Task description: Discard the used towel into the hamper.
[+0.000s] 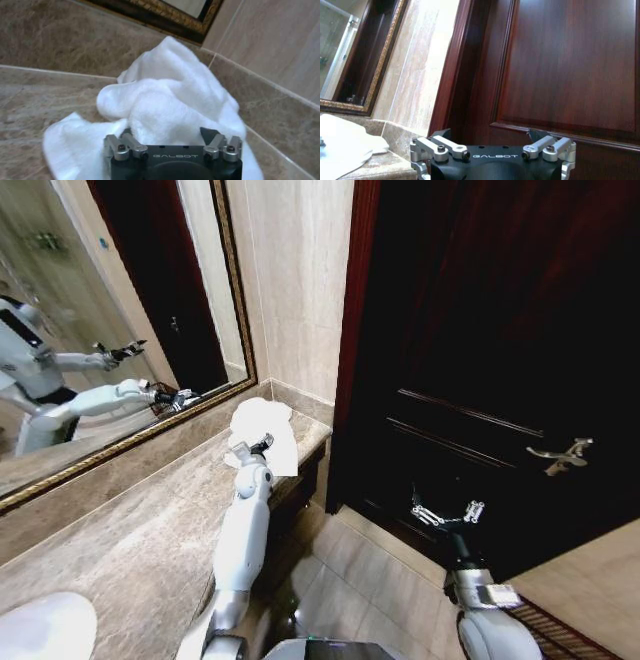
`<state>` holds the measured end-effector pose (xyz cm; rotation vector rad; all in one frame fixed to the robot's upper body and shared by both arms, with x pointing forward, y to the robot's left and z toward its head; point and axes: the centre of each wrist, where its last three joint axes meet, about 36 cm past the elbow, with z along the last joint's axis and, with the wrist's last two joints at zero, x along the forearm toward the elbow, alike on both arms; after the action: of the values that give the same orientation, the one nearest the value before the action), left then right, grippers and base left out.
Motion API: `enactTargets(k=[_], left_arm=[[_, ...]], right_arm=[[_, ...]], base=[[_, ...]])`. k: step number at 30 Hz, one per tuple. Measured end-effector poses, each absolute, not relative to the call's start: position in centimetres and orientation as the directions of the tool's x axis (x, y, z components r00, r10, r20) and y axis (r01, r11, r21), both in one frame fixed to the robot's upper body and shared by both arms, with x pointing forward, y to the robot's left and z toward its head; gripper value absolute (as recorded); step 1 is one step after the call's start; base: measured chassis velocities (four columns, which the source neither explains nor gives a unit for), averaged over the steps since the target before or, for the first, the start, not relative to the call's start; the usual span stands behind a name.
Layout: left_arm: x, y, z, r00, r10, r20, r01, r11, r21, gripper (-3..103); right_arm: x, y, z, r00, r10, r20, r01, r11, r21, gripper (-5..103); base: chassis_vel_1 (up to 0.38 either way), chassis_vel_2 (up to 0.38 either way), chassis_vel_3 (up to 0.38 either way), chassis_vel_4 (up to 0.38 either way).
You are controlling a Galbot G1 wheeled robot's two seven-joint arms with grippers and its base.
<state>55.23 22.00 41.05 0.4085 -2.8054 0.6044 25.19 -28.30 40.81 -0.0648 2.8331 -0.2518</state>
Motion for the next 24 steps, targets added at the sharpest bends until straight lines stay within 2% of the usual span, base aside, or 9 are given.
enactTargets(k=[1, 3, 5, 9, 12, 13, 16, 20, 24], left_arm=[[55.0, 22.2, 40.7, -0.931, -0.218, 0.291, -0.319, 0.876, -0.362, 74], [55.0, 22.3, 40.6, -0.931, -0.219, 0.292, -0.319, 0.876, -0.361, 74], [54.8, 22.6, 40.5, -0.930, -0.227, 0.289, -0.324, 0.877, -0.355, 58], [54.7, 22.8, 40.4, -0.930, -0.232, 0.284, -0.326, 0.878, -0.351, 53], [53.7, 23.2, 40.6, -0.941, -0.230, 0.247, -0.316, 0.857, -0.406, 31], [53.7, 23.2, 40.6, -0.941, -0.230, 0.247, -0.316, 0.857, -0.406, 31], [52.8, 23.3, 40.5, -0.948, -0.223, 0.228, -0.303, 0.854, -0.423, 15], [51.0, 23.8, 40.3, -0.959, -0.220, 0.178, -0.278, 0.854, -0.440, 3], [49.3, 24.3, 40.2, -0.964, -0.239, 0.117, -0.266, 0.862, -0.432, 3]], right_arm=[[25.2, -28.3, 40.6, -0.954, -0.066, -0.292, -0.015, 0.985, -0.173, 100], [25.3, -28.3, 40.5, -0.954, -0.064, -0.294, -0.014, 0.985, -0.170, 100], [25.4, -28.2, 40.4, -0.952, -0.062, -0.301, -0.013, 0.987, -0.162, 100], [25.5, -28.1, 40.4, -0.951, -0.060, -0.304, -0.012, 0.988, -0.156, 100], [25.3, -28.1, 40.4, -0.949, -0.059, -0.311, -0.012, 0.989, -0.150, 100], [25.3, -28.1, 40.4, -0.949, -0.059, -0.311, -0.012, 0.989, -0.150, 100], [25.2, -27.9, 40.6, -0.946, -0.057, -0.319, -0.011, 0.989, -0.146, 100], [25.2, -27.7, 40.8, -0.939, -0.067, -0.337, -0.022, 0.991, -0.135, 100], [25.2, -27.3, 41.3, -0.927, -0.065, -0.368, -0.024, 0.993, -0.115, 100]], base=[[0.000, 0.000, 0.000, 0.000], [0.000, 0.000, 0.000, 0.000], [0.000, 0.000, 0.000, 0.000], [0.000, 0.000, 0.000, 0.000], [0.000, 0.000, 0.000, 0.000], [0.000, 0.000, 0.000, 0.000], [0.000, 0.000, 0.000, 0.000], [0.000, 0.000, 0.000, 0.000], [0.000, 0.000, 0.000, 0.000]])
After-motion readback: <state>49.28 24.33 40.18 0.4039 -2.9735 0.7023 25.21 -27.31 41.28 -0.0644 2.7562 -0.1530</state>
